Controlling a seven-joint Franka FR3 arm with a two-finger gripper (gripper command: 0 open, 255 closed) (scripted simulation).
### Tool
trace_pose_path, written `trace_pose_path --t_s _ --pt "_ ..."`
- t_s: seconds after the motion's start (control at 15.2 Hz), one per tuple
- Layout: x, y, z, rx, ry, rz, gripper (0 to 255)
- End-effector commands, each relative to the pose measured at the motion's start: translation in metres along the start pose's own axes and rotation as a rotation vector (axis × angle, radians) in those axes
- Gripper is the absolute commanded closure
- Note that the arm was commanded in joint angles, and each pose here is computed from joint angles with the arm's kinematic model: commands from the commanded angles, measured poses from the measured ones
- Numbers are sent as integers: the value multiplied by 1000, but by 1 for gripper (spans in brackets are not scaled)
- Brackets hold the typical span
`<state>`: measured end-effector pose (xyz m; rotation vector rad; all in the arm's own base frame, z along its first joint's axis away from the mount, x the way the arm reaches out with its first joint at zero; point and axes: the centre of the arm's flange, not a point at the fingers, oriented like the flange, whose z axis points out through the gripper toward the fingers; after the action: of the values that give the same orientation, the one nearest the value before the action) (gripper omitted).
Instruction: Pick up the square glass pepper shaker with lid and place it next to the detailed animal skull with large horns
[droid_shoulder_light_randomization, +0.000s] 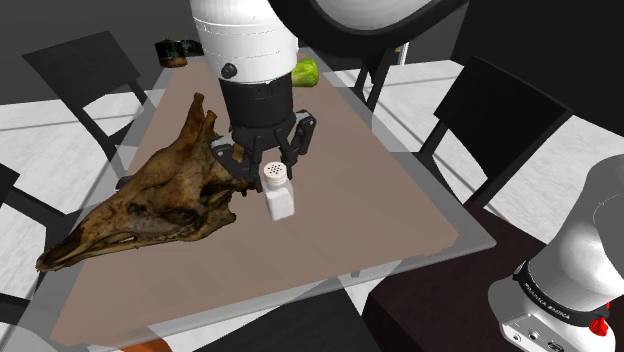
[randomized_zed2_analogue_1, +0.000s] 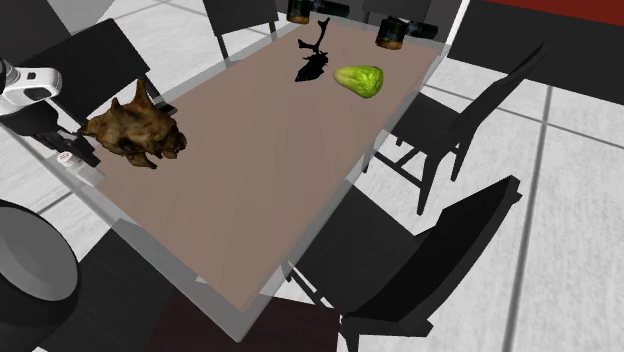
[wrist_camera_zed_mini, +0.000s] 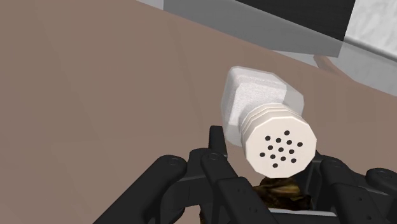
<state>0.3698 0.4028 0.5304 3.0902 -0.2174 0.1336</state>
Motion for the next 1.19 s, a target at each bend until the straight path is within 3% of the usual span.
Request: trace_pose_path --t_s 0.0,1.12 --pt "-1 0 11 0 0 0 255" --pt "-9 -3 101 0 0 0 255"
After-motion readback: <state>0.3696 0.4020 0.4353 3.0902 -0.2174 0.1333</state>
